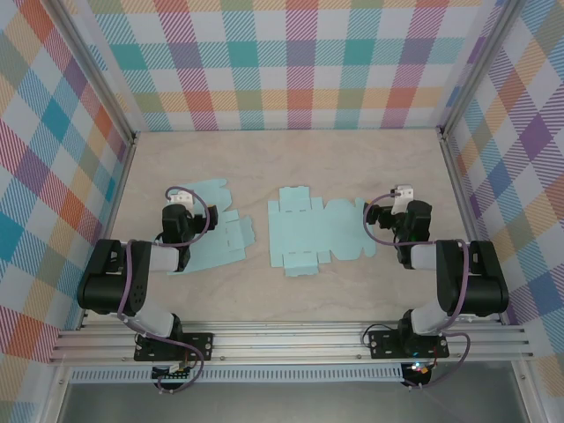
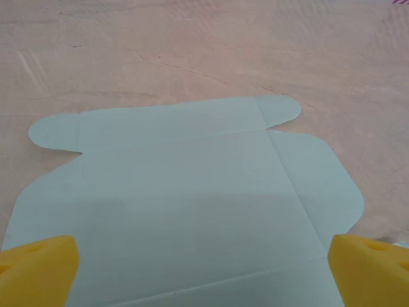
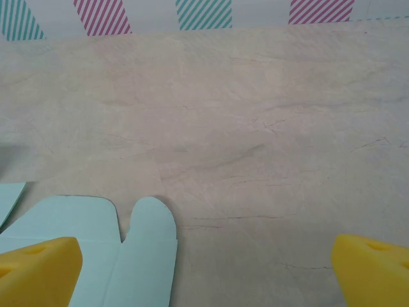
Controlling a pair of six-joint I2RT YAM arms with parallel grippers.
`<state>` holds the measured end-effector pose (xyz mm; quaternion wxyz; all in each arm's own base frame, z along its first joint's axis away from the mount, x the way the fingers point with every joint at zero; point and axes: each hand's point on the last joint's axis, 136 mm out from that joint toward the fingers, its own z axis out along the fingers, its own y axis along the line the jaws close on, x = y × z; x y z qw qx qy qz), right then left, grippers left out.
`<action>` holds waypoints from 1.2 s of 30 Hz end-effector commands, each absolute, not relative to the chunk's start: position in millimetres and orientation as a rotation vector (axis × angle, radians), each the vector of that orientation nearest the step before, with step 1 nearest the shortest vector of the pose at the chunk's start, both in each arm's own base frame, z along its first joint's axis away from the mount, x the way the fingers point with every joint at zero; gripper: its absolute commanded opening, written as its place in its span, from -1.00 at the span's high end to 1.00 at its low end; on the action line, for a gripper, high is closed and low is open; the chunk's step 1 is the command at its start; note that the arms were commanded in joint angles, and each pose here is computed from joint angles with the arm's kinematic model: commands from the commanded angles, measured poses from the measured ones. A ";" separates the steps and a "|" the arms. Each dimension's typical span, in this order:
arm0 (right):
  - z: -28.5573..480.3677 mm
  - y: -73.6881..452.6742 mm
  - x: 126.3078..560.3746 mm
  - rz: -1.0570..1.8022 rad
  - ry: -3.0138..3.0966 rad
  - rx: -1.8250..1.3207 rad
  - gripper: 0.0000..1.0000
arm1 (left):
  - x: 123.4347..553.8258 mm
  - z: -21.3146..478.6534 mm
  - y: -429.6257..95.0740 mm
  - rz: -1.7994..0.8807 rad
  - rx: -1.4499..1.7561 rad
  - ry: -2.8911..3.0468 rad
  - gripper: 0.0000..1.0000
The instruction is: Fold the paper box
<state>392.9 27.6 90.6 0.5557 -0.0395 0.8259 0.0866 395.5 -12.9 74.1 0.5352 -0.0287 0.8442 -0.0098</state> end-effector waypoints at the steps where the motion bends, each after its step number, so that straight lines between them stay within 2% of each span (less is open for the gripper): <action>1: 92.1 29.3 395.8 0.217 1.946 -0.087 -0.99 | 398.8 78.0 -15.2 -0.026 -0.066 1.995 -1.00; 36: 92.3 29.0 396.1 0.217 1.946 -0.086 -0.99 | 399.1 78.4 -15.1 -0.036 -0.067 1.995 -1.00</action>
